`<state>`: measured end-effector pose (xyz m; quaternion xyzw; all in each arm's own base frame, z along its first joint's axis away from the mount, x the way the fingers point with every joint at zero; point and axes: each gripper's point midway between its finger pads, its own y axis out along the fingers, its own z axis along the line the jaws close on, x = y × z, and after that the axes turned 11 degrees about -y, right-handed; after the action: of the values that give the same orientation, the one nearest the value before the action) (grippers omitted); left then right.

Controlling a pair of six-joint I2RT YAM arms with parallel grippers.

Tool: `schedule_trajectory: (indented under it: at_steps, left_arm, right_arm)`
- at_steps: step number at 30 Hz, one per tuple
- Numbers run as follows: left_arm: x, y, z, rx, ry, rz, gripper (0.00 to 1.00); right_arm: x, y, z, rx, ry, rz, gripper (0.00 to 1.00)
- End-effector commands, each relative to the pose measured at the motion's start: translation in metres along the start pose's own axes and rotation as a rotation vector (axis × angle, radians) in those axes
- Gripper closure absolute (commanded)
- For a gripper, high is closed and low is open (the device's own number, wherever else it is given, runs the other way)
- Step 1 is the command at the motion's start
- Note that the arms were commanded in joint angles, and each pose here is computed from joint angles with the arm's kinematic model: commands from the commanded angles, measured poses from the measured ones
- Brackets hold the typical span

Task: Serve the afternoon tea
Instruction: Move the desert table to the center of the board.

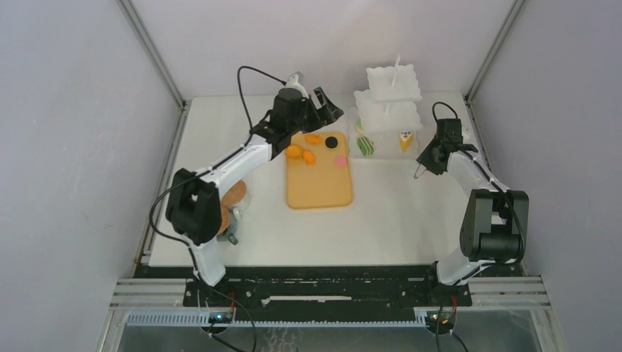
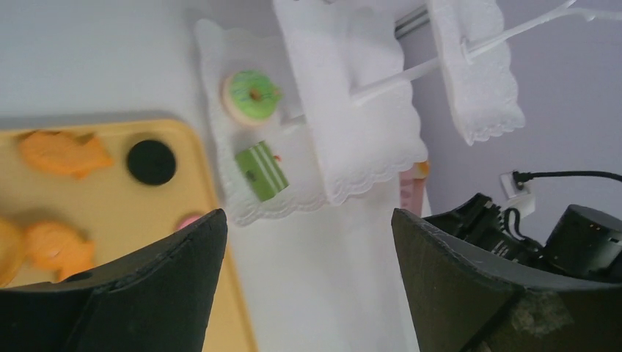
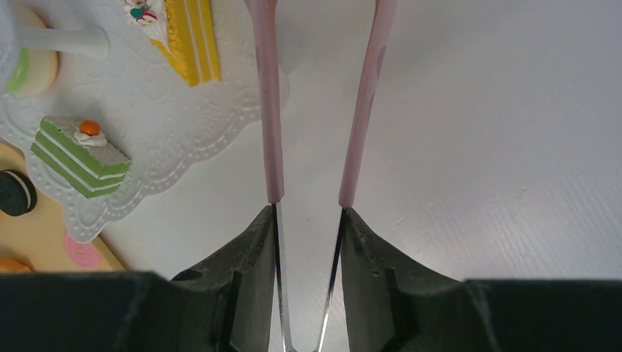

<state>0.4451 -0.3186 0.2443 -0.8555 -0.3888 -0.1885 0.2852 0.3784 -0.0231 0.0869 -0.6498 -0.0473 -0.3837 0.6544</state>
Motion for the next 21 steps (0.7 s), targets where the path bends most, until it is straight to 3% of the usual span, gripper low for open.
schedule_trajectory:
  at_steps: [1,21]
  left_arm:
    - [0.008,0.022,-0.053,-0.176,-0.093,0.016,0.13]
    - [-0.051,0.108,-0.064,-0.275,-0.240,0.144,0.19]
  right_arm:
    - [0.020,0.003,0.010,0.044,0.039,-0.062,0.77]
    - [0.041,0.009,0.015,0.043,0.049,-0.086,0.77]
